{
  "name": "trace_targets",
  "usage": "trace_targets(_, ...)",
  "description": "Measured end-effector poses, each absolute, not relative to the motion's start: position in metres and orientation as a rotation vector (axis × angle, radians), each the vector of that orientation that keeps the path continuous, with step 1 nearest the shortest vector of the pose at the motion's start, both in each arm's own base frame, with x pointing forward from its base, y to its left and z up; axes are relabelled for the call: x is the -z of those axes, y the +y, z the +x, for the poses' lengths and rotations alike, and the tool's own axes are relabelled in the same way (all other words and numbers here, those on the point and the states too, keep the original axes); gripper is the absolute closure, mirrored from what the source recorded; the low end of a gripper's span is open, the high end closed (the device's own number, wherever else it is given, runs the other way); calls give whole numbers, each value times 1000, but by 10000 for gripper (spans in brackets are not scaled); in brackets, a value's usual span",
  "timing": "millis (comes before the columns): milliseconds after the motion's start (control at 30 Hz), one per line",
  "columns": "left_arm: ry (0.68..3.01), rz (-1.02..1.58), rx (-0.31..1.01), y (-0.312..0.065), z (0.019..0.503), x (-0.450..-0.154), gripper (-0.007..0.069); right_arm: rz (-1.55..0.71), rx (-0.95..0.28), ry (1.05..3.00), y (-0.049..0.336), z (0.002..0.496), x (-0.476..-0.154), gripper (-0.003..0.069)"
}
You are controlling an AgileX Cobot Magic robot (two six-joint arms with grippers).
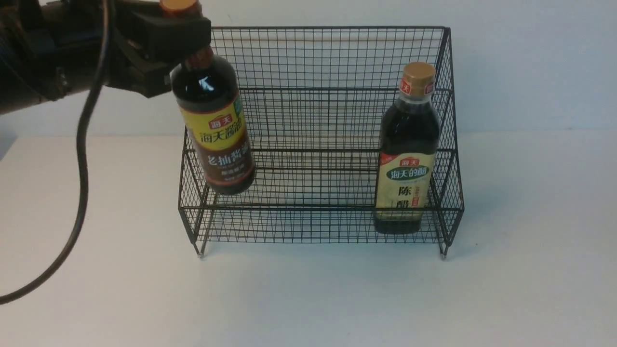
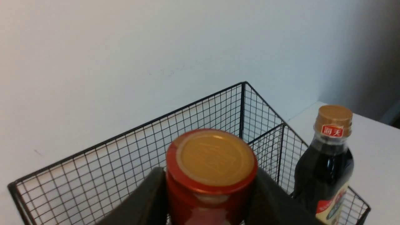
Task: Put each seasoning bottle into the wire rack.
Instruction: Use the left arm to put the condiment bottle back on the shelf
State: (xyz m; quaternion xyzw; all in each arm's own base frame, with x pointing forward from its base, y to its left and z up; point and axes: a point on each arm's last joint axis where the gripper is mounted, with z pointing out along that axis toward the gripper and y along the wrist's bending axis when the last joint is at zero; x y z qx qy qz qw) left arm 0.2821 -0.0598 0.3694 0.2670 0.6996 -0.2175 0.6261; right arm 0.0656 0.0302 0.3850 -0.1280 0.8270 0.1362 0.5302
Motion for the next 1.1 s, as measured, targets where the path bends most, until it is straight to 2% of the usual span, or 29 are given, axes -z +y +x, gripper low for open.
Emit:
trace_targets(667,1749,647,642,-65,323,-310,336,-311,-318,1990,30,65,-384,674)
trace_targets(1100,1773,622,683,-66,328,-303,336,-312,-318,1993,30,65,-383,674)
